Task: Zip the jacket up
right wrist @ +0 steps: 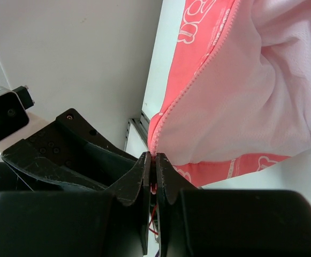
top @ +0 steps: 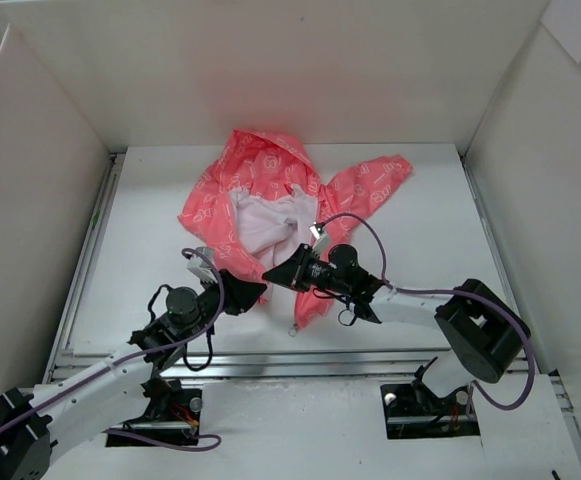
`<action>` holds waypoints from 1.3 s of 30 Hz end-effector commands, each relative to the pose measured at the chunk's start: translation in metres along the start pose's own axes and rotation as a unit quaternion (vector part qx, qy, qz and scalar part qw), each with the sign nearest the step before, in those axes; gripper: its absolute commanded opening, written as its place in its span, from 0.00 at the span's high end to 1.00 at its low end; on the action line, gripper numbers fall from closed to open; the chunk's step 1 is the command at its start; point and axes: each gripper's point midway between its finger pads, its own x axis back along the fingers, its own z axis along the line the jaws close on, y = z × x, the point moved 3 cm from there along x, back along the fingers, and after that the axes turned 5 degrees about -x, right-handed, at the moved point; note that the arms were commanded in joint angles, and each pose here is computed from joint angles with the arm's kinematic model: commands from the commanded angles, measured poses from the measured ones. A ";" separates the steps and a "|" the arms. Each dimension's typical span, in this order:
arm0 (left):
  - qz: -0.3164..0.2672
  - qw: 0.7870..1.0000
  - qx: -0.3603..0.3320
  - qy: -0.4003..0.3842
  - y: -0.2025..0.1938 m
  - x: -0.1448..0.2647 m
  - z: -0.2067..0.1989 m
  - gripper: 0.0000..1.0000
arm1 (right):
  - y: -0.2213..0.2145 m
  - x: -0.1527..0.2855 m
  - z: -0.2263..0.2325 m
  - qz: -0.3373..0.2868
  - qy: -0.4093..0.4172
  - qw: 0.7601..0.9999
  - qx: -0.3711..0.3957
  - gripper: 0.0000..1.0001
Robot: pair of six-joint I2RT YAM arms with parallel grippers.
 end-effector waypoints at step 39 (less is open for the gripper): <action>-0.119 0.989 0.070 -0.052 0.037 -0.004 -0.018 0.74 | 0.008 0.002 0.041 -0.018 0.112 0.994 -0.005 1.00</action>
